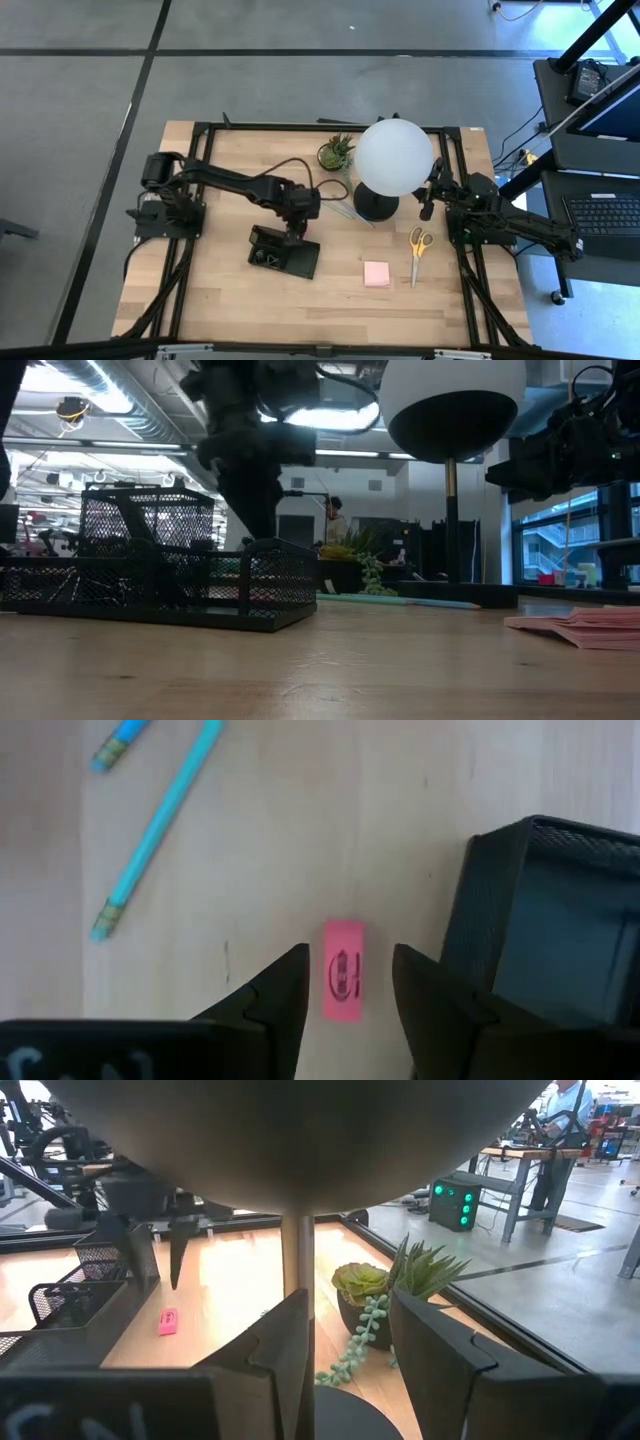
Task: Pick and place office supplies into organizer
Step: Put the eraser into the desk organizer
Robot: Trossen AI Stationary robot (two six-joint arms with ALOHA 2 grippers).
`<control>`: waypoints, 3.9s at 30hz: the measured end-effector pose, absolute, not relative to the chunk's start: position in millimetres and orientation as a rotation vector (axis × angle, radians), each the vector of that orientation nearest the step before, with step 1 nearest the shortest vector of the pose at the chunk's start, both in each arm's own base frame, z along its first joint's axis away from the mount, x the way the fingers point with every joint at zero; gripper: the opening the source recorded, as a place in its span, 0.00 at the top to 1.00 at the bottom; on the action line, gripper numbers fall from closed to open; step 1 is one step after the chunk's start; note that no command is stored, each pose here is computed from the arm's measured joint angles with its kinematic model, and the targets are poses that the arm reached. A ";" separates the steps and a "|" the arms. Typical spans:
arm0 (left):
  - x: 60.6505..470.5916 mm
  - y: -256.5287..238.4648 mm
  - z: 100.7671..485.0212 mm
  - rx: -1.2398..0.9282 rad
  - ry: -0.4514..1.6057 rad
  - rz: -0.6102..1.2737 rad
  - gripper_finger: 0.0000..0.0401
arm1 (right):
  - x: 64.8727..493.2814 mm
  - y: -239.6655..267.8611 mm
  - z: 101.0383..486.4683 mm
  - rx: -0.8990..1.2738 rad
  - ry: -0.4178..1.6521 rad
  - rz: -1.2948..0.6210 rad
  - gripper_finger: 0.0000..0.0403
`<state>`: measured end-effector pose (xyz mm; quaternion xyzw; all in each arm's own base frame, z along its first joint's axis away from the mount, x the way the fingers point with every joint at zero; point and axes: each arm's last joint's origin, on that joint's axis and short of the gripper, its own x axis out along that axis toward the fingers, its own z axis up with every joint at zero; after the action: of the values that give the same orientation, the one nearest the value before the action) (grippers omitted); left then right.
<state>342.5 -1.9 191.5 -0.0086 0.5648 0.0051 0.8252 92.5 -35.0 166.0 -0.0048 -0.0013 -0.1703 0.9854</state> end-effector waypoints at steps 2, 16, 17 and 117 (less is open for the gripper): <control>348.1 -2.2 189.6 0.005 1.206 -0.007 0.65 | 92.5 -35.0 166.0 -0.010 -0.003 -0.343 0.64; 350.3 -2.5 185.8 0.066 1.249 -0.086 0.65 | 92.5 -35.0 166.0 -0.010 -0.002 -0.343 0.64; 350.7 -3.0 184.6 0.069 1.252 -0.085 0.65 | 92.5 -35.0 165.9 -0.010 -0.002 -0.343 0.64; 360.2 -109.2 247.3 0.144 1.455 -0.053 0.85 | 92.5 -35.1 165.9 -0.011 -0.002 -0.343 0.64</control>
<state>360.2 -109.2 247.3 0.0658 0.6645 -0.0240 0.7440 92.5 -35.1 165.9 -0.0055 -0.0009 -0.1706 0.9853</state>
